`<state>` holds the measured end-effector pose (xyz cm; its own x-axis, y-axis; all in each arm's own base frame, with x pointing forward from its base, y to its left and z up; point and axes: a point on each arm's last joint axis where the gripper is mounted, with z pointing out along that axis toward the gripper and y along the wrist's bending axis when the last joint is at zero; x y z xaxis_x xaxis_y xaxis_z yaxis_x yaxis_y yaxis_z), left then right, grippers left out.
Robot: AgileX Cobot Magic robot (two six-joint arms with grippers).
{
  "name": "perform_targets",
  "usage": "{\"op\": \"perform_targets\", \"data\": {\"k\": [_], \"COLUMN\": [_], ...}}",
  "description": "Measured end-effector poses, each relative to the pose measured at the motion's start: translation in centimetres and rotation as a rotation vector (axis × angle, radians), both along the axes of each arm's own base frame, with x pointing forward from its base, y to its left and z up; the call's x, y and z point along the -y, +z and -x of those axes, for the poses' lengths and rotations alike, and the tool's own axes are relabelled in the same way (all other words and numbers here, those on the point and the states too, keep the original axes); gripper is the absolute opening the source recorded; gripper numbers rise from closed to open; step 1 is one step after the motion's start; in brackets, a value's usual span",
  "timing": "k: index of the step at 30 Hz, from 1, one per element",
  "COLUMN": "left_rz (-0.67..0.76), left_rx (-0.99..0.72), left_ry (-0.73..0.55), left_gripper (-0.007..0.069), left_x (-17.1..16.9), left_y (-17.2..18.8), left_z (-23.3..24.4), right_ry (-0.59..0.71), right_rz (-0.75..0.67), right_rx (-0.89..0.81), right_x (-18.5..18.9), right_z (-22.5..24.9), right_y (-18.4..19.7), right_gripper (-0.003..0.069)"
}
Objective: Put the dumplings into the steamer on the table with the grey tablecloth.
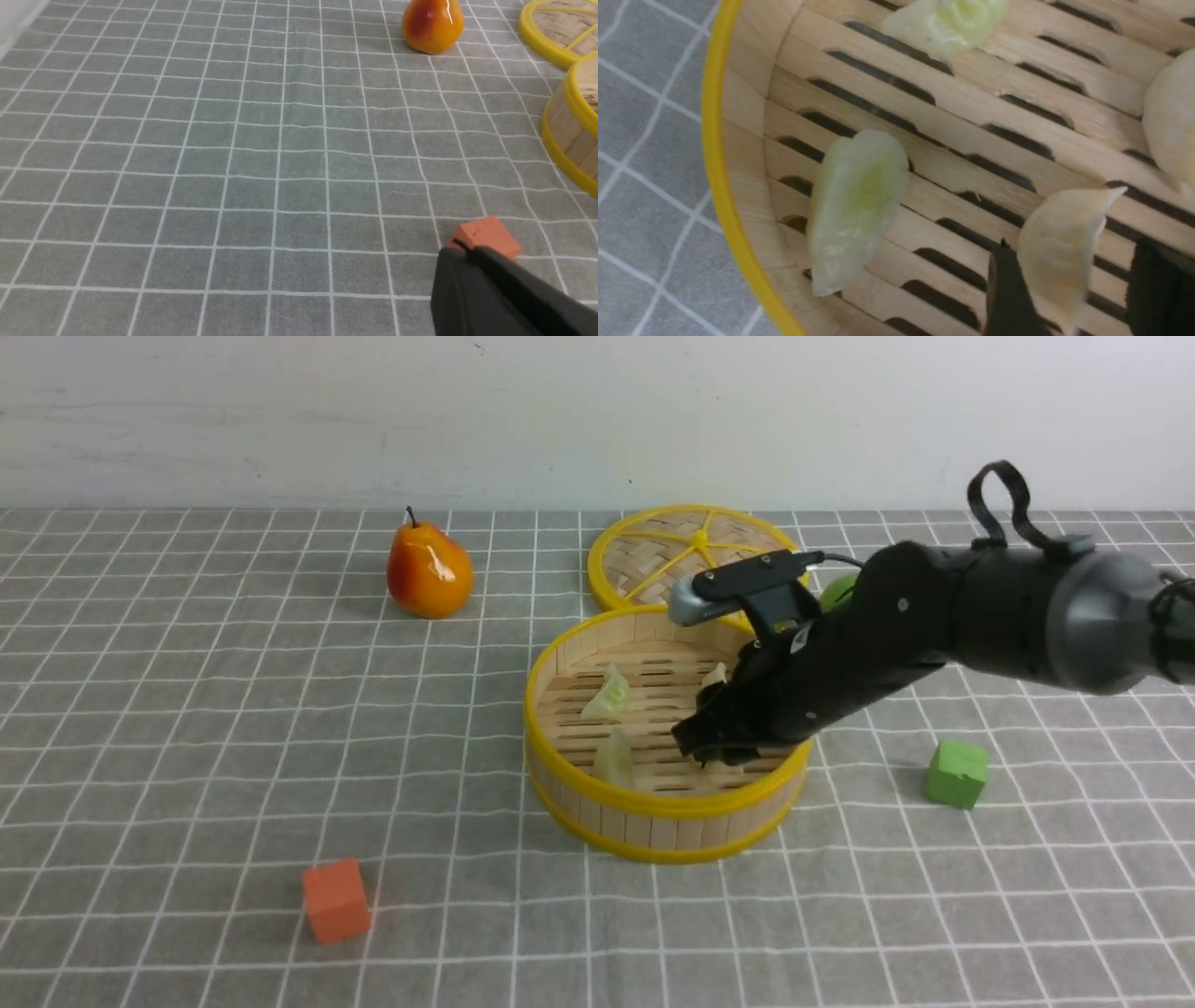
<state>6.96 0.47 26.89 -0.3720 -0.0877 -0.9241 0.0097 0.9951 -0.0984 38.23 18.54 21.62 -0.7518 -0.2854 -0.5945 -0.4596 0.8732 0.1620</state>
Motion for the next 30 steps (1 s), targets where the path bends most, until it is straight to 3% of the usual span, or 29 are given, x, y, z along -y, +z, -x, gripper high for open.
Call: {"op": "perform_targets", "data": {"k": [3,6,7,9,12,13,15,17,24,30], "left_rz": [0.001,0.000,0.000,-0.002,-0.002,-0.002,-0.002,-0.002,-0.002,-0.002], "left_rx": [-0.001,-0.001,-0.001,-0.002,-0.001,-0.001,-0.001,-0.001,-0.001,-0.001], "left_ry": [-0.001,-0.001,-0.001,-0.001,-0.002,-0.002,-0.002,-0.002,-0.002,-0.002], "left_gripper": [-0.0014,-0.0014,-0.0014,-0.0014,-0.0014,-0.0014,-0.0014,-0.0014,-0.0014,-0.0014], "left_x": [0.0,0.0,0.0,0.0,0.0,0.0,0.0,0.0,0.0,0.0], "left_y": [0.0,0.0,0.0,0.0,0.0,0.0,0.0,0.0,0.0,0.0], "left_z": [0.0,0.0,0.0,0.0,0.0,0.0,0.0,0.0,0.0,0.0], "right_ry": [0.027,0.031,0.031,0.021,0.015,0.015,0.008,0.002,-0.060,-0.101], "right_rz": [0.004,-0.017,-0.020,-0.042,-0.071,-0.071,-0.079,-0.075,-0.092,-0.104], "right_rx": [-0.002,0.101,0.110,0.243,0.367,0.367,0.391,0.380,0.354,0.190], "right_x": [0.8,2.8,3.0,4.9,7.0,7.0,8.3,9.1,11.0,11.6], "right_z": [0.7,2.8,3.0,6.2,11.3,11.3,14.8,16.8,21.4,23.5], "right_y": [4.1,11.2,11.7,17.0,21.0,21.0,20.8,19.2,10.9,4.4], "right_gripper": [0.0385,0.0360,0.0356,0.0280,0.0118,0.0118,0.0002,-0.0017,-0.0020,-0.0019]}}
